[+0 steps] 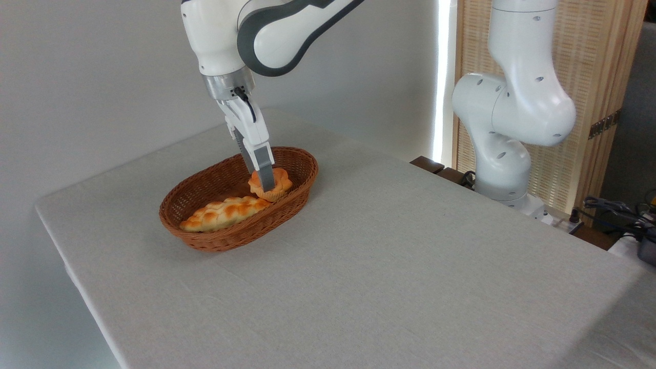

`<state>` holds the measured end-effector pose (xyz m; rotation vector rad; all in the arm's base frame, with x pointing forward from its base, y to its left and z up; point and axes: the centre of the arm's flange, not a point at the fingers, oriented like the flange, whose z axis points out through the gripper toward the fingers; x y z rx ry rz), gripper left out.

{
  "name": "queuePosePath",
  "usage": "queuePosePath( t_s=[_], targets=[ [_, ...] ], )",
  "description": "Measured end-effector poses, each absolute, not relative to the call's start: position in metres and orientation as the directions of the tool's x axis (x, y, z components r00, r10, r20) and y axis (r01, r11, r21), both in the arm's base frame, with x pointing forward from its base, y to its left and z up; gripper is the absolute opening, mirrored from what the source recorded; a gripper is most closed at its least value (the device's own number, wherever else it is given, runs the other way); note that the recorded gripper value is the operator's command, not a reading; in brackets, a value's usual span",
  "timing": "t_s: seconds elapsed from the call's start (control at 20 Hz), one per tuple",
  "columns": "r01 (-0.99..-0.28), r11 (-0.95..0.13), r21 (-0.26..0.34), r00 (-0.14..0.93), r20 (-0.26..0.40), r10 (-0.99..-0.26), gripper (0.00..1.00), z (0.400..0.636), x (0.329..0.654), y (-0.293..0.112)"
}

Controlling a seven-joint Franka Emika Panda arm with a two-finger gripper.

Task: Put bread into the basket
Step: 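Open the gripper to release the bun and raise it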

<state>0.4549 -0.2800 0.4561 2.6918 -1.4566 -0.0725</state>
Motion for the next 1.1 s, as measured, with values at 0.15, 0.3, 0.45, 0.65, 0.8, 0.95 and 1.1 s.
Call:
queuePosePath(
  t_s=[0.15,0.3,0.45,0.65,0.8,0.95,1.1],
  targets=[
    [-0.825,-0.562,0.062,0.565,0.053,-0.823,1.0,0.485,0.471,-0.274],
    [-0.796,-0.604,0.016,0.602,0.11,-0.791,1.0,0.52,0.495,-0.248],
    [-0.765,-0.641,-0.062,0.633,0.107,-0.767,1.0,0.537,0.516,-0.209],
    [-0.709,-0.695,-0.116,0.691,0.078,-0.718,1.0,0.555,0.529,-0.153],
    [-0.692,-0.716,-0.094,0.717,0.035,-0.697,1.0,0.583,0.53,-0.111],
    [-0.702,-0.708,-0.075,0.709,0.016,-0.705,1.0,0.601,0.531,-0.083],
    [-0.694,-0.718,-0.044,0.719,-0.01,-0.695,1.0,0.609,0.531,-0.072]
  ],
)
